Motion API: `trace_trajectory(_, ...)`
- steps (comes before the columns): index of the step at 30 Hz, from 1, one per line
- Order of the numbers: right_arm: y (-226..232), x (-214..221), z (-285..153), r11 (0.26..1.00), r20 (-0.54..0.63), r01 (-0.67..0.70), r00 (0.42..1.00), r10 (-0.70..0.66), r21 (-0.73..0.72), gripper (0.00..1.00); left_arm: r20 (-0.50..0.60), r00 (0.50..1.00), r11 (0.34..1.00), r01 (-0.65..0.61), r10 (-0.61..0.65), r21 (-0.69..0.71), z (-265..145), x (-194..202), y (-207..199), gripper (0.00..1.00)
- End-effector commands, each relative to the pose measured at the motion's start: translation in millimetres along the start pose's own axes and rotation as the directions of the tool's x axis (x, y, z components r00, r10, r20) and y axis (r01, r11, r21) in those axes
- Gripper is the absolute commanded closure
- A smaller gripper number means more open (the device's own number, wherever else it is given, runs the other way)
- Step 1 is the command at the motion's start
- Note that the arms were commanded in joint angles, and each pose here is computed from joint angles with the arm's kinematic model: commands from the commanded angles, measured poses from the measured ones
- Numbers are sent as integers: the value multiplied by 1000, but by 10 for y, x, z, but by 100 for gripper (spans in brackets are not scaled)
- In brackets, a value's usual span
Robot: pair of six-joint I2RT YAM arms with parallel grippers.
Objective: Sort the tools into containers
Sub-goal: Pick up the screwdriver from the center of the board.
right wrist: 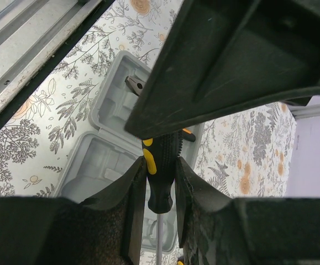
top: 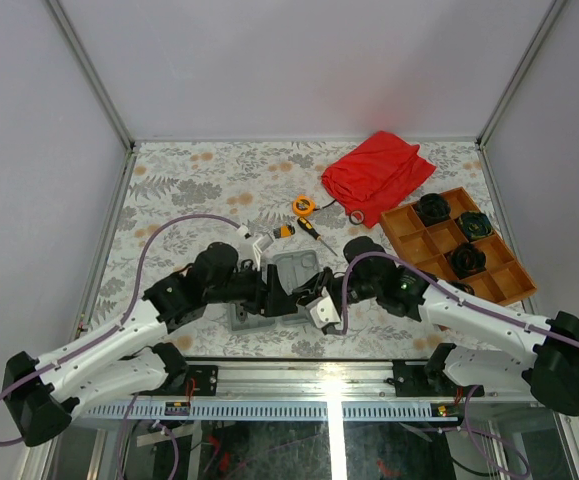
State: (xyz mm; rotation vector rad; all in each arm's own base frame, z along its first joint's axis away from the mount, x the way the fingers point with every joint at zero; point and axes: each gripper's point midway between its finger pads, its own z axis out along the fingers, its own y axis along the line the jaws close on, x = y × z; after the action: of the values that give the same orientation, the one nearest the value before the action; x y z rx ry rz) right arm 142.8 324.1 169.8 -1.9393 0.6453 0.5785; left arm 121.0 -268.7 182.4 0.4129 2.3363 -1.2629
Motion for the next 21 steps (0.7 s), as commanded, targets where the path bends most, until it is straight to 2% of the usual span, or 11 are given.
trace_trajectory(1,-204,-229,19,998,64,66,996,-68,23,100,22,999,998,-29,28,50,93,-39,-111,48)
trace_trajectory(9,-167,-252,58,999,79,54,995,-55,6,100,36,999,999,-21,21,24,139,-57,-54,81)
trace_trajectory(12,-159,-251,48,999,77,40,996,-40,9,96,49,999,1000,-17,16,11,136,-65,-22,95)
trace_trajectory(15,-178,-240,15,1000,58,15,998,-16,25,82,65,998,1000,-17,17,-7,126,-69,21,100)
trace_trajectory(18,-250,-221,-39,998,25,-16,1000,14,60,71,88,996,994,-20,30,-110,91,-111,196,100)
trace_trajectory(19,-277,-224,-61,997,15,-22,1000,21,70,65,88,995,989,-24,37,-148,66,-112,254,100)
trace_trajectory(21,-318,-246,-105,996,4,-27,1000,27,81,47,94,994,979,-26,46,-203,18,-126,341,100)
